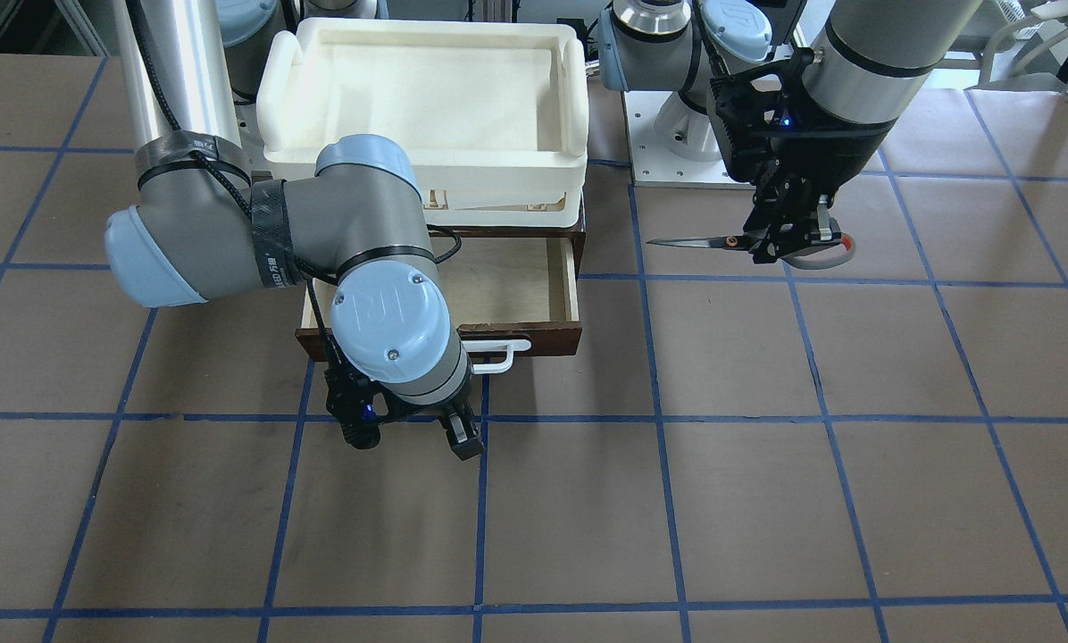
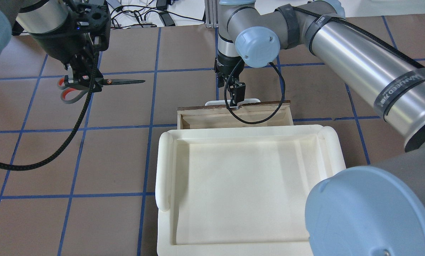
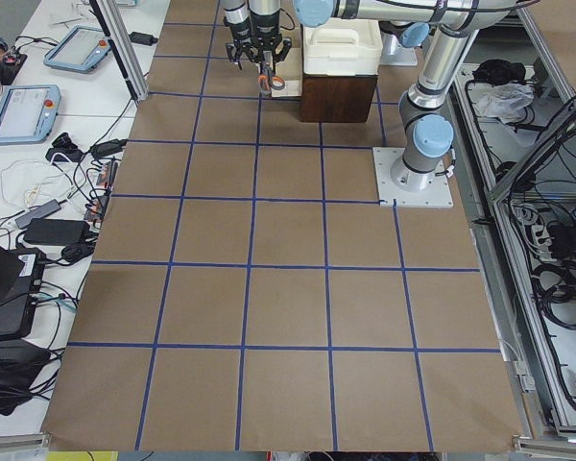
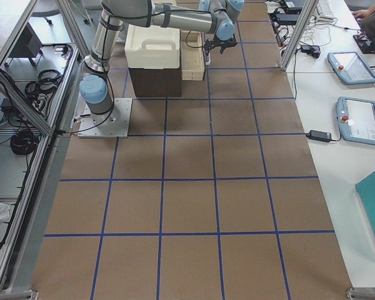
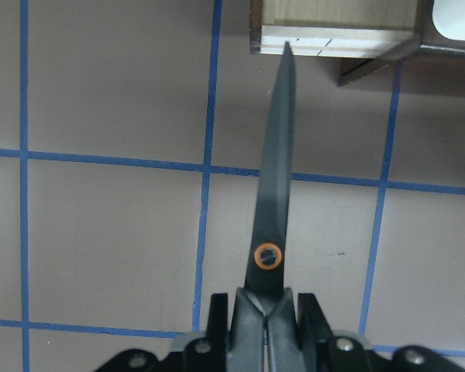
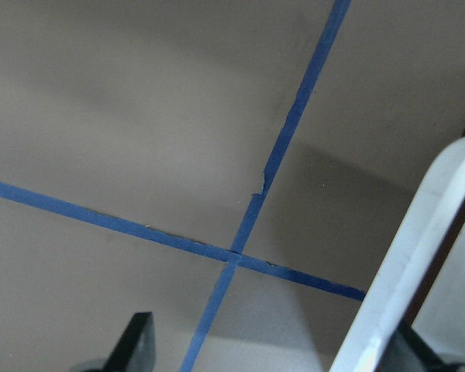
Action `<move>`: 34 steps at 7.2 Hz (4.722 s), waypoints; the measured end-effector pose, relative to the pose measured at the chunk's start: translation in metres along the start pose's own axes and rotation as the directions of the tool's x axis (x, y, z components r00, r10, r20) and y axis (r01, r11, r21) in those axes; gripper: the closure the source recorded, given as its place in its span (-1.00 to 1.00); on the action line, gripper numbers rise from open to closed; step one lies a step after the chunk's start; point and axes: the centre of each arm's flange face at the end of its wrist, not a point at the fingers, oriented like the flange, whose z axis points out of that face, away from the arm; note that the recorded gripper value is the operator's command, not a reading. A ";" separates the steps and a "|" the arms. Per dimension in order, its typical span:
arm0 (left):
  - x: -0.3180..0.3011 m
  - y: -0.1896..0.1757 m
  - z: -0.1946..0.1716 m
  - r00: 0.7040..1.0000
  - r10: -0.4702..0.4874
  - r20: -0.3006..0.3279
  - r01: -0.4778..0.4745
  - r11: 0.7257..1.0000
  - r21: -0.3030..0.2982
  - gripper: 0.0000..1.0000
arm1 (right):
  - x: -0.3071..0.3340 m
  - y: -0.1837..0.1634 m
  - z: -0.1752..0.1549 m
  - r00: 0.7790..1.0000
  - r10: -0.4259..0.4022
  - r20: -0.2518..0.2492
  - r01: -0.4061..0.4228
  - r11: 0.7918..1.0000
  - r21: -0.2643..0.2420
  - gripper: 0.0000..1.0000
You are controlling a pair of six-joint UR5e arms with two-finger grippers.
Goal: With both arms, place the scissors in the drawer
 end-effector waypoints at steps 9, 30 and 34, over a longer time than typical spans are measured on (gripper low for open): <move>-0.002 0.000 0.003 1.000 0.004 -0.005 -0.004 1.000 0.003 0.92 | -0.020 -0.008 -0.005 1.000 -0.009 0.028 0.008 1.000 0.003 -1.00; -0.002 -0.001 0.003 1.000 0.000 -0.007 0.000 1.000 0.012 0.92 | 0.008 -0.024 -0.069 0.968 -0.243 0.063 0.237 0.968 0.087 -1.00; -0.012 -0.011 0.025 0.998 0.021 -0.061 -0.018 0.998 0.053 0.92 | 0.063 -0.079 -0.158 0.738 -0.674 0.019 0.649 0.717 0.254 -1.00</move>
